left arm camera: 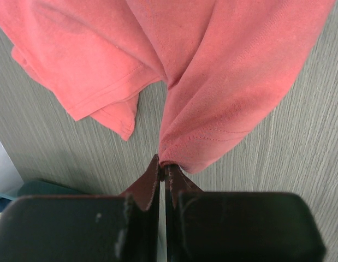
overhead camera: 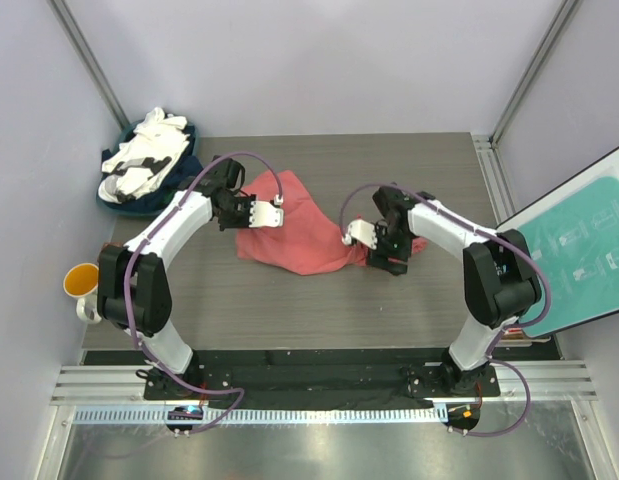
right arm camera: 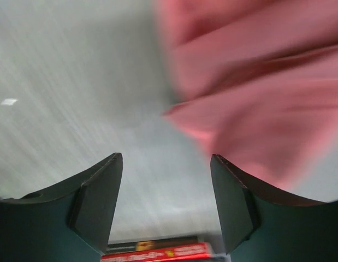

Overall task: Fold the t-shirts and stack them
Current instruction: Flatten out the tshirt

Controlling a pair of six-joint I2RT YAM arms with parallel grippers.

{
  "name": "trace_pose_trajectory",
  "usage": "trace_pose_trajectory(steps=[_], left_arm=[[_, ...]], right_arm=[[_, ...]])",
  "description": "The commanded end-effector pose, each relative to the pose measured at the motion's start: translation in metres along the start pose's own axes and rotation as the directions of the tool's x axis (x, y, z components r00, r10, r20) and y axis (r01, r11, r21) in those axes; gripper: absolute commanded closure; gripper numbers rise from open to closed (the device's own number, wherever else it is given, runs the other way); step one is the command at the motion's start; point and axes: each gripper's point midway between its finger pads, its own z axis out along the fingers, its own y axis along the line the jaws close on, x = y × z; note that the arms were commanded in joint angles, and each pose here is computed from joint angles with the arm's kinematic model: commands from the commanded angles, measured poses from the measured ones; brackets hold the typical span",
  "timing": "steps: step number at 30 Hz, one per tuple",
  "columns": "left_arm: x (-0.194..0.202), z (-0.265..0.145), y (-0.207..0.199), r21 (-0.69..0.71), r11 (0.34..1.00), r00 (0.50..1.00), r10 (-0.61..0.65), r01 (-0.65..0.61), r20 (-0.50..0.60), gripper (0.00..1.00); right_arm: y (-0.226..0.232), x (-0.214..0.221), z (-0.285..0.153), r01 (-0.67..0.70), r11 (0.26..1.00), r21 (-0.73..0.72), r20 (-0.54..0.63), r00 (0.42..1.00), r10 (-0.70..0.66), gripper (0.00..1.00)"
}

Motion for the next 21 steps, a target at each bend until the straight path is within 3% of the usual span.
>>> trace_pose_trajectory(steps=[1,5,12,21], left_arm=[[-0.002,-0.010,0.015,-0.059,0.998,1.000,0.001,-0.001,-0.005,1.00],[-0.002,-0.008,0.015,-0.051,0.999,1.000,0.003,-0.003,-0.002,1.00],[-0.007,-0.009,0.018,-0.052,0.999,1.000,0.001,0.000,0.013,1.00],[-0.008,-0.008,0.018,-0.048,0.999,1.000,0.004,-0.003,0.011,1.00]], right_arm=[[0.024,0.019,-0.004,0.063,0.998,0.015,-0.008,0.998,-0.063,0.28],[0.034,0.028,-0.006,0.133,0.989,0.056,0.010,0.991,-0.134,0.26],[0.009,0.023,-0.001,0.153,0.945,0.290,0.055,0.983,-0.176,0.28],[0.002,0.015,0.020,0.183,0.919,0.348,0.096,0.969,-0.229,0.33]])
